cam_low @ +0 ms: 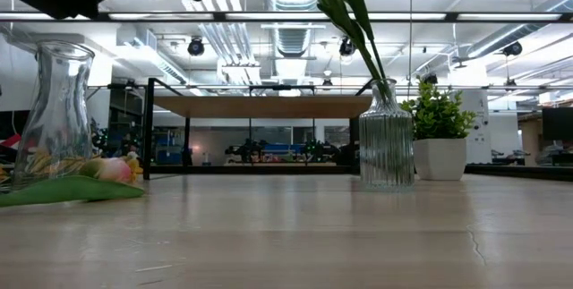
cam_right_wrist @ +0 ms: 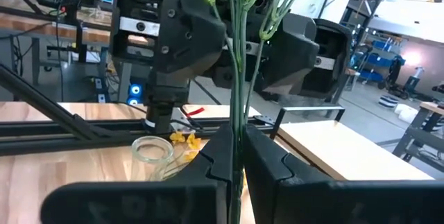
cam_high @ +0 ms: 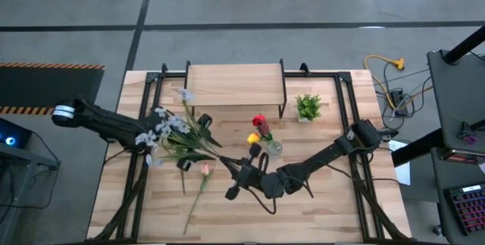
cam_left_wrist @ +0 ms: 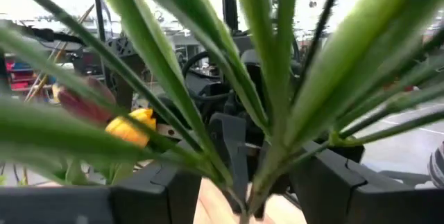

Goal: Pick and place flowers into a vace then onto a shelf
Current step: Put the white flowers into the bottom transparent vase, then put the yellow flowers into the bottom transparent vase

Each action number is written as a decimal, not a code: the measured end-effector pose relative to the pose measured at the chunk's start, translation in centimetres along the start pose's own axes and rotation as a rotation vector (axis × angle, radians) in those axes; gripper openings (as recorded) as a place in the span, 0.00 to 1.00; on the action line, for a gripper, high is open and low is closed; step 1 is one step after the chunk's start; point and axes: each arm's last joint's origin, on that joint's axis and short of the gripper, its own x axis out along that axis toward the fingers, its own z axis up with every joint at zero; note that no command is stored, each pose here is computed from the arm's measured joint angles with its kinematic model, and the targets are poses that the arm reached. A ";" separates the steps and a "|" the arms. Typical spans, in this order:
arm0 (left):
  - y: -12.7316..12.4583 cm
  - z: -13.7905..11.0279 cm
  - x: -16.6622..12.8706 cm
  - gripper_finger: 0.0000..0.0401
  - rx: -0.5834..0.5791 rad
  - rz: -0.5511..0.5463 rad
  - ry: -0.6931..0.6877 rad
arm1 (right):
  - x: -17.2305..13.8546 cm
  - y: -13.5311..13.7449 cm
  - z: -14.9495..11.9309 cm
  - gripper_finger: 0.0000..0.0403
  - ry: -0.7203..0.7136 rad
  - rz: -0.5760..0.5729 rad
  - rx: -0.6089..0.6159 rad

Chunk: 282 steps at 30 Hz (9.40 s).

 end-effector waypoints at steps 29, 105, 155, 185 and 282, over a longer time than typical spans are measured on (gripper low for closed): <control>-0.2 1.6 -0.6 0.00 0.086 0.009 -0.058 | -0.4 0.2 0.5 0.04 -0.001 -0.039 0.003; -7.8 10.2 -4.7 0.00 -0.192 0.495 0.714 | -13.7 1.0 -0.6 0.40 0.331 0.147 -0.094; -8.7 4.5 -6.3 0.61 -0.478 0.476 0.797 | -13.8 0.9 -1.5 0.34 0.341 0.138 -0.091; -7.1 4.3 -11.4 0.61 -0.962 1.290 0.805 | -13.8 0.9 -1.6 0.32 0.342 0.139 -0.093; -1.8 -10.2 -10.4 0.02 -1.051 1.688 1.006 | -14.6 1.3 -1.8 0.28 0.371 0.207 -0.072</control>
